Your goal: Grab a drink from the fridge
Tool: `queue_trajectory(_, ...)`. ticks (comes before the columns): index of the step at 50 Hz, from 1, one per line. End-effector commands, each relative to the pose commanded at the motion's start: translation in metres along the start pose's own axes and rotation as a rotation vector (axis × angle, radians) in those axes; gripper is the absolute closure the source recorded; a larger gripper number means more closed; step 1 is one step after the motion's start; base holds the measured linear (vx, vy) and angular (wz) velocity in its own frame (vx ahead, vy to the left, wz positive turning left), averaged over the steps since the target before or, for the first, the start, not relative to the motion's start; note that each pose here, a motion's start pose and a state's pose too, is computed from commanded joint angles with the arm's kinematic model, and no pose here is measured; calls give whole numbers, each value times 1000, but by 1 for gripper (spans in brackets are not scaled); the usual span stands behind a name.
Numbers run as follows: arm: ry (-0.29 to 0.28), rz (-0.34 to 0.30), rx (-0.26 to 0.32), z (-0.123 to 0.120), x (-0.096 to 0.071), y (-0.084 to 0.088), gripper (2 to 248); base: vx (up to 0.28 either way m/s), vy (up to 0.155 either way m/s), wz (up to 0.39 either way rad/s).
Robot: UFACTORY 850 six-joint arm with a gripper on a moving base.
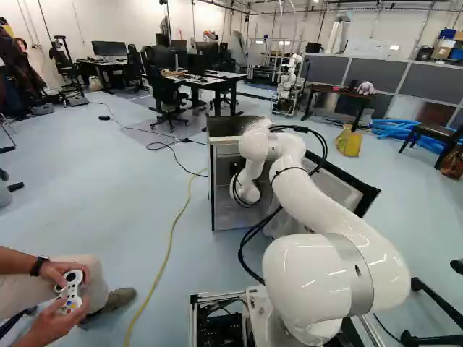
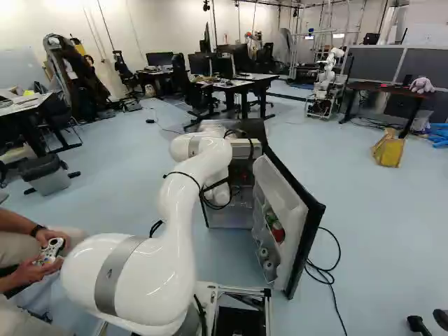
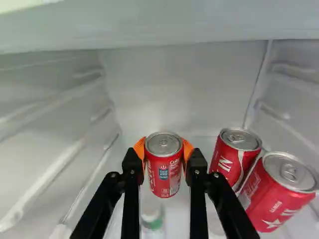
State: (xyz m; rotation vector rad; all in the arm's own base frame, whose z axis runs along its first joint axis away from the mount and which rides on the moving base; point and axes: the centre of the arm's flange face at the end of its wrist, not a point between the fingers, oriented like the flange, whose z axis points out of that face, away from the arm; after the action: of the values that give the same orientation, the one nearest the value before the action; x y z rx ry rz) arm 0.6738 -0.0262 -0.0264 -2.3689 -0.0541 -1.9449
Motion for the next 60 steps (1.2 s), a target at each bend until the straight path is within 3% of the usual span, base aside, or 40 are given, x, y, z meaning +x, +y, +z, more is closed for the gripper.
queue_trajectory(25,-76,9,4,-39,8,-9,156,0,0,0)
queue_trajectory(41,-90,11,4,-47,10,-10,156,0,0,0)
queue_trajectory(60,-87,11,4,-57,33,-11,156,0,0,0)
